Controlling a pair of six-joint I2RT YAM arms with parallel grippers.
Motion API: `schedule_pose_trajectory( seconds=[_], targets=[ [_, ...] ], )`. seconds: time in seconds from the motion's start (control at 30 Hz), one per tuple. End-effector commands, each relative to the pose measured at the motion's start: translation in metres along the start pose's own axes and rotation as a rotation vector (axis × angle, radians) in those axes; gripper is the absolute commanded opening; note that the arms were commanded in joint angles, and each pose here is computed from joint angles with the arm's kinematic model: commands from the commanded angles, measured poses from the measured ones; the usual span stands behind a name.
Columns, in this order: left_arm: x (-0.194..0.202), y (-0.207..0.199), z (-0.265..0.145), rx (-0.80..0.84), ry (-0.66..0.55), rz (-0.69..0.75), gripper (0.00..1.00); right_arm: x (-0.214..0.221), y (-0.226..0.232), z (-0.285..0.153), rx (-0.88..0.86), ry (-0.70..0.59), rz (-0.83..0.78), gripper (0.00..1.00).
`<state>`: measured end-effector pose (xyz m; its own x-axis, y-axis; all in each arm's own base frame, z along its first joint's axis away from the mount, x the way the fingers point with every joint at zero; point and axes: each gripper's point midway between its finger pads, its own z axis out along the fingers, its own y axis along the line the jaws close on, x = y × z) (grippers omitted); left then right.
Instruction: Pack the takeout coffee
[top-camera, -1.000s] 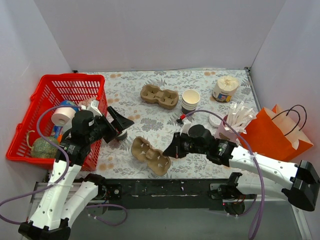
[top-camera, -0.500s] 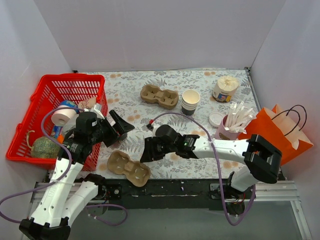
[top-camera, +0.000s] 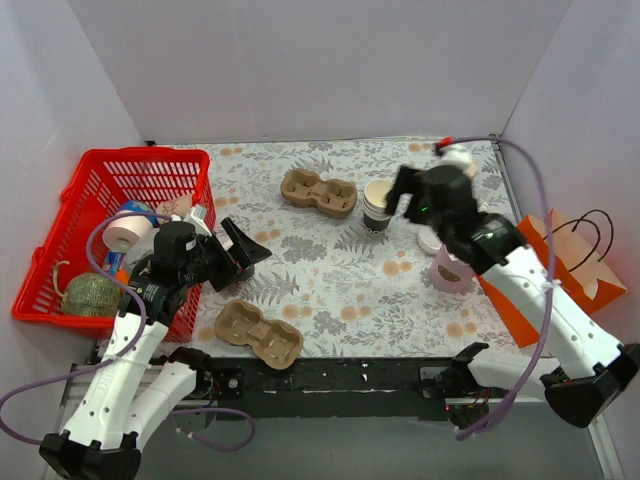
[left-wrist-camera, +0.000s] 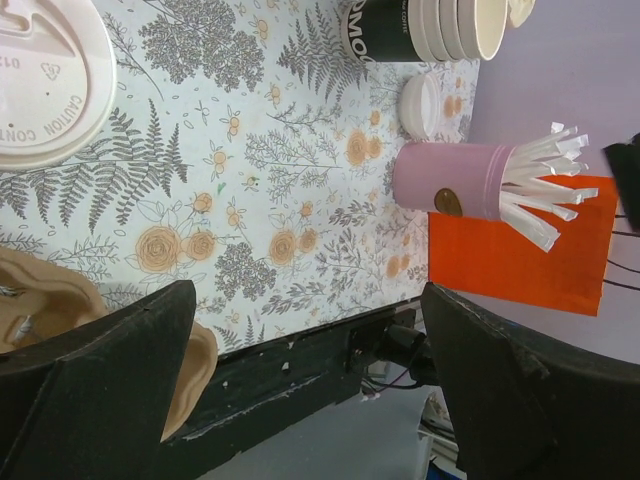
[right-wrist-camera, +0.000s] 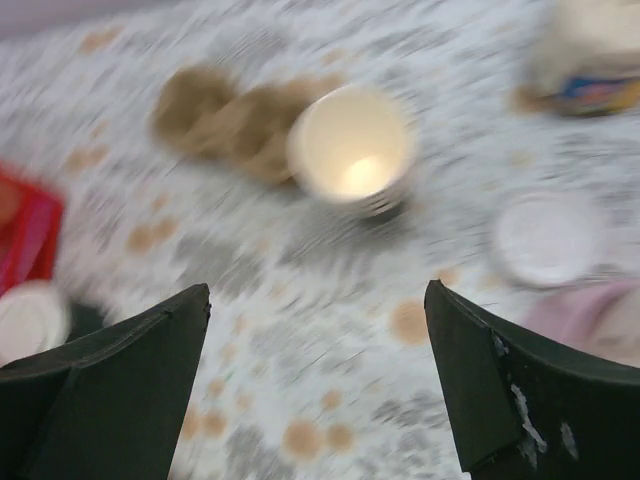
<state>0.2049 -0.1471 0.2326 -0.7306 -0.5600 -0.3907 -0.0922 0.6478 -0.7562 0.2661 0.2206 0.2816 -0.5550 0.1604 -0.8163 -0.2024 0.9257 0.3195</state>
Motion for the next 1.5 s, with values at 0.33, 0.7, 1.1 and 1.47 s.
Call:
schedule_pose_trajectory(
  seconds=[0.33, 0.7, 1.1, 1.47],
  targets=[
    [0.007, -0.004, 0.019, 0.052, 0.068, -0.007, 0.98, -0.13, -0.258, -0.137, 1.109, -0.218, -0.008, 0.97],
    [0.008, -0.001, 0.025, 0.053, 0.075, -0.006, 0.98, -0.1, -0.312, -0.139, 1.14, -0.201, 0.148, 0.92],
    [0.01, 0.002, 0.023, 0.04, 0.075, -0.005, 0.98, -0.072, -0.322, -0.1, 0.937, -0.191, 0.285, 0.87],
    [0.009, 0.003, 0.022, 0.036, 0.067, -0.004, 0.98, -0.065, -0.329, -0.09, 0.921, -0.213, 0.354, 0.58]
  ],
)
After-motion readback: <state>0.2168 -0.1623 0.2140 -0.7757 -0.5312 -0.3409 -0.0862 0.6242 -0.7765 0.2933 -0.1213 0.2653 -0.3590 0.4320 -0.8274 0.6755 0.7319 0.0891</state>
